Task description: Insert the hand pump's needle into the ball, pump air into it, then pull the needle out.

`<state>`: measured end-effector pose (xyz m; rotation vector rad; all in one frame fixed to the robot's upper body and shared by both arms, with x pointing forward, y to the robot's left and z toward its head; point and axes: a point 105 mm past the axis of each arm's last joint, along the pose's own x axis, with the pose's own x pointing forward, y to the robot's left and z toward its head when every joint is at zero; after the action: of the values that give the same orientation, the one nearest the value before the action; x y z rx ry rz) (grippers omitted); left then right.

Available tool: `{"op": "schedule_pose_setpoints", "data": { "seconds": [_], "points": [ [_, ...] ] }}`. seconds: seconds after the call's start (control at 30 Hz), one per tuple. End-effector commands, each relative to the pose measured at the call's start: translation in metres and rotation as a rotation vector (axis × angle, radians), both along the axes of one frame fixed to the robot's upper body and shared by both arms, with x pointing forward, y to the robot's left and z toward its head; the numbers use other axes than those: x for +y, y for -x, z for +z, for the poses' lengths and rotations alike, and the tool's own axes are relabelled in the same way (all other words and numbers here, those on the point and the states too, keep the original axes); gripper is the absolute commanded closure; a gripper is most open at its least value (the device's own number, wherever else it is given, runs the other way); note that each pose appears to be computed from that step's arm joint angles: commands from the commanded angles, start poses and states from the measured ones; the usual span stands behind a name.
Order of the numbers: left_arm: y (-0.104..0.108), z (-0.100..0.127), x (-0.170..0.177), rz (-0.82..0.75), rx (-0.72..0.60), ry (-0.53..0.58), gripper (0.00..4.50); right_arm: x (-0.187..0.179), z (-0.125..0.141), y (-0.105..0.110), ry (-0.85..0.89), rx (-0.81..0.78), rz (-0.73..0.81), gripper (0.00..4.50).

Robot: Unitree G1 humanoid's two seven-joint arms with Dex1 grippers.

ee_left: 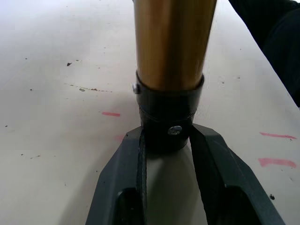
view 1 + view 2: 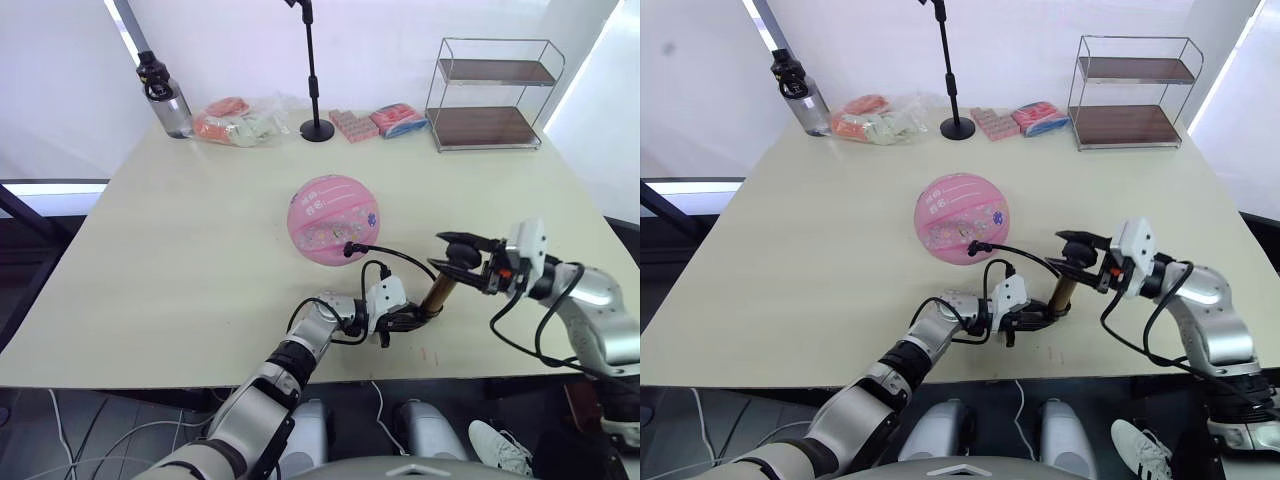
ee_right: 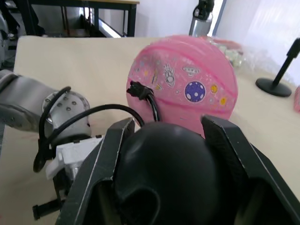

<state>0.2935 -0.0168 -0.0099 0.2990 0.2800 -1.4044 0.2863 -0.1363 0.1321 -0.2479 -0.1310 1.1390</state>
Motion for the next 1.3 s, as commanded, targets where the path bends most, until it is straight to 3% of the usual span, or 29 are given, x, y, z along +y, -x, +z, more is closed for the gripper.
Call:
{"op": "schedule_pose_setpoints", "data": {
  "seconds": [0.03, 0.17, 0.4, 1.03, 1.17, 1.3],
  "points": [
    [0.018, -0.048, 0.03, 0.045, 0.148, -0.16, 3.57, -0.003, -0.036, 0.003, 0.076, 0.106, -0.018, 2.74],
    [0.018, -0.048, 0.032, 0.048, 0.149, -0.161, 3.57, -0.002, -0.025, 0.003, 0.061, 0.077, -0.006, 2.74],
    [0.018, -0.049, 0.032, 0.046, 0.152, -0.165, 3.57, -0.009, 0.045, 0.005, 0.008, -0.053, 0.023, 2.74],
    [0.018, -0.049, 0.029, 0.028, 0.154, -0.17, 3.57, -0.027, 0.183, 0.024, -0.064, -0.161, 0.052, 2.74],
    [0.018, -0.049, 0.03, 0.032, 0.153, -0.171, 3.57, -0.026, 0.202, 0.027, -0.106, -0.176, 0.062, 2.74],
    [0.018, -0.05, 0.032, 0.034, 0.155, -0.172, 3.57, -0.024, 0.197, 0.027, -0.072, -0.159, 0.066, 2.74]
  ]
}}
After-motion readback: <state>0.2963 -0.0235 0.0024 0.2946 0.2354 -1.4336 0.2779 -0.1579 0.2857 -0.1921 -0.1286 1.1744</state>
